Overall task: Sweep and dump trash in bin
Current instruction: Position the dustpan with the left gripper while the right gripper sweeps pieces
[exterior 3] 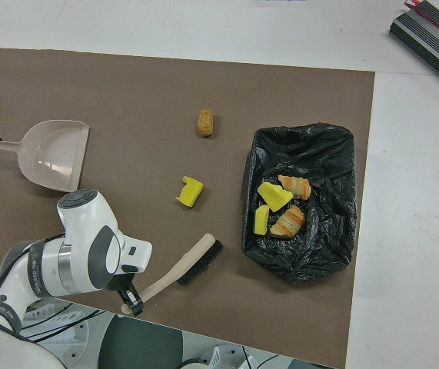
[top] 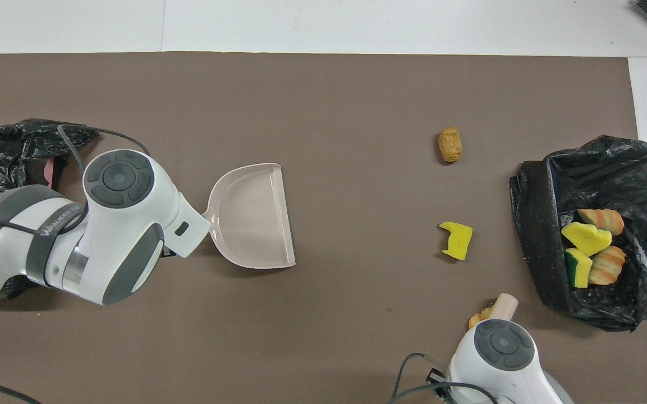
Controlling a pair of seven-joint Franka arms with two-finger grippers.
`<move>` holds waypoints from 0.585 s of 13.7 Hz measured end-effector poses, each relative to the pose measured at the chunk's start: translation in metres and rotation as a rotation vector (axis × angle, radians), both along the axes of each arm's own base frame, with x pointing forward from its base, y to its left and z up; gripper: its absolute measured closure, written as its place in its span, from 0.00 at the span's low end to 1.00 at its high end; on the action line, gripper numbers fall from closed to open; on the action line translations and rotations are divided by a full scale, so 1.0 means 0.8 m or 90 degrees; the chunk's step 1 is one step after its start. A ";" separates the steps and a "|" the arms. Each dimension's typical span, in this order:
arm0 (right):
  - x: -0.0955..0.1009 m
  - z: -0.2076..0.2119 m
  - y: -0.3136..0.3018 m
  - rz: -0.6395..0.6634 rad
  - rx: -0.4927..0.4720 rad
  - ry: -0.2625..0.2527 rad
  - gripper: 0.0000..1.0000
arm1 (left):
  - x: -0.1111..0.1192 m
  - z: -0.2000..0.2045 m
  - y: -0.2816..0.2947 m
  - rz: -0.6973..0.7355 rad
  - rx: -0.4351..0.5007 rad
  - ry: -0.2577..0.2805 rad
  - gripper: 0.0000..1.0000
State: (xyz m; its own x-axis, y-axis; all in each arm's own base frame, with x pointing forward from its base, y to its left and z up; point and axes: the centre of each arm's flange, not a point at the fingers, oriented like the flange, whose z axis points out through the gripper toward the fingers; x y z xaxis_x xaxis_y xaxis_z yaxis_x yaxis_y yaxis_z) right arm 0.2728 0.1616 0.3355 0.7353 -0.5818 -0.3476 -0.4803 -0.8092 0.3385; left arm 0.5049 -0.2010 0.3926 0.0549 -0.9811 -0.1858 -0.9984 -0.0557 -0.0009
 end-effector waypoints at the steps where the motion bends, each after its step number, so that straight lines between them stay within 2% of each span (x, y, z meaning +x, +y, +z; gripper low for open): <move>1: 0.011 0.000 0.005 0.009 0.015 -0.021 0.73 | -0.011 -0.002 -0.010 -0.011 -0.003 -0.007 0.68; 4: 0.053 0.002 0.018 0.057 0.069 -0.069 0.73 | -0.034 -0.015 -0.046 -0.008 -0.011 -0.023 0.68; 6: 0.087 0.007 0.023 0.092 0.104 -0.074 0.73 | -0.045 -0.021 -0.062 0.000 -0.013 -0.027 0.68; 8: 0.108 0.012 0.034 0.135 0.136 -0.073 0.73 | -0.048 -0.023 -0.065 0.016 -0.013 -0.030 0.68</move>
State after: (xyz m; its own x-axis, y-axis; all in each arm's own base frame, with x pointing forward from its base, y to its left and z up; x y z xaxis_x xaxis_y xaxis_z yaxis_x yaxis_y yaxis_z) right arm 0.3591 0.1891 0.3450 0.8737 -0.3349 -0.3529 -0.3190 -0.9420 0.1041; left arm 0.4662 -0.2529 0.3740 0.0882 -0.9828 -0.1626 -0.9956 -0.0815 -0.0470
